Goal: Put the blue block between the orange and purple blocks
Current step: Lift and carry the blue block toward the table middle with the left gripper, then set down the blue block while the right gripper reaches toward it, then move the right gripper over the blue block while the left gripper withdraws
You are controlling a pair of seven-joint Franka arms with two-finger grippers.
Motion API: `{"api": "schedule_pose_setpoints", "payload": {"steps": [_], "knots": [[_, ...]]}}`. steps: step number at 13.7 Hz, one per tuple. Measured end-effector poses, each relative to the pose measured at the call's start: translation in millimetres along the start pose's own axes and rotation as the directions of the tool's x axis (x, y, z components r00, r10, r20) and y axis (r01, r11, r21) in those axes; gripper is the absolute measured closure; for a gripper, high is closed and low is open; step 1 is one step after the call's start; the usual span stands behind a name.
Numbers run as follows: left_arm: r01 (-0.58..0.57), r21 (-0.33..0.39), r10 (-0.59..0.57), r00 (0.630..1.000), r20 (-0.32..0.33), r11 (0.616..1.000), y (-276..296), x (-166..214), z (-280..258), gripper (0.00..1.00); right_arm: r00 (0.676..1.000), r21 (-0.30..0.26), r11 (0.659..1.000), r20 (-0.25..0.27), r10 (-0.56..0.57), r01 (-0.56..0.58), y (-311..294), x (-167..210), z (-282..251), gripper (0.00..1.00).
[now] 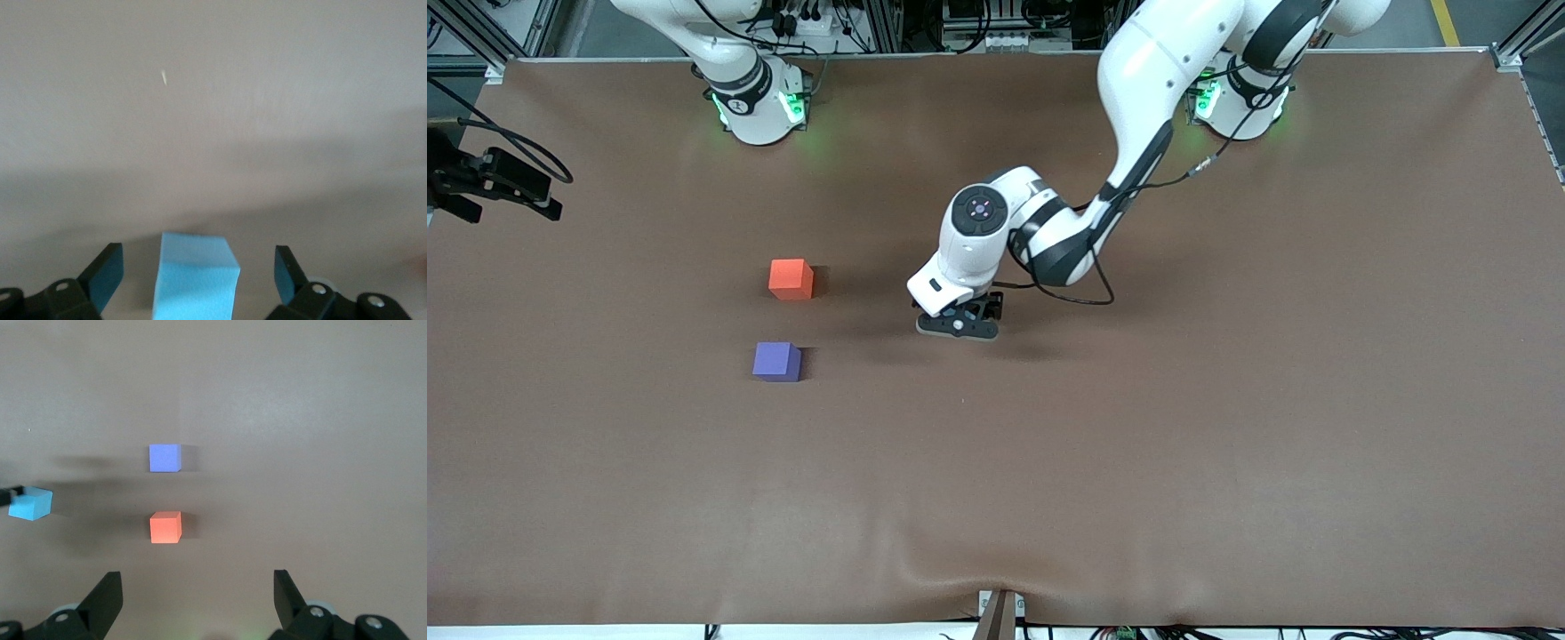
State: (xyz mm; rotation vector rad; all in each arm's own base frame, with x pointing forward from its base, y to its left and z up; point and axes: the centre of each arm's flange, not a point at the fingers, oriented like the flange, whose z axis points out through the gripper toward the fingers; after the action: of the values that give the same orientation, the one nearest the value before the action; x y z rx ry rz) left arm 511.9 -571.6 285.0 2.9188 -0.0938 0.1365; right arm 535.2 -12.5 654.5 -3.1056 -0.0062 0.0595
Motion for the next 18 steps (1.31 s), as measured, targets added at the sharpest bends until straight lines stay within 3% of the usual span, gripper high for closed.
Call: {"api": "schedule_pose_setpoints", "payload": {"steps": [3,7,9,14,18], "knots": [[0.062,-0.018,-0.064,0.992,-0.111,0.998,-33,55,-105,0.0,0.999,0.003,1.0,0.054,-0.004,0.004,-1,14,26,0.0],[0.141,0.108,-0.135,0.989,-0.063,0.984,-143,99,-242,0.0,0.976,0.008,0.997,0.205,-0.076,0.076,-41,27,76,0.0],[0.163,0.161,-0.161,0.987,-0.029,0.973,-214,111,-297,0.0,0.97,0.004,0.995,0.219,-0.101,0.103,-73,27,83,0.0],[0.14,0.21,-0.145,0.989,0.011,0.968,-354,105,-368,0.0,0.971,0.0,0.995,0.216,0.099,-0.102,-182,15,96,0.0],[-0.006,0.224,-0.006,0.999,0.051,0.975,-400,55,-403,0.0,0.972,0.157,0.977,0.204,0.114,-0.147,-260,18,160,0.0]]}}
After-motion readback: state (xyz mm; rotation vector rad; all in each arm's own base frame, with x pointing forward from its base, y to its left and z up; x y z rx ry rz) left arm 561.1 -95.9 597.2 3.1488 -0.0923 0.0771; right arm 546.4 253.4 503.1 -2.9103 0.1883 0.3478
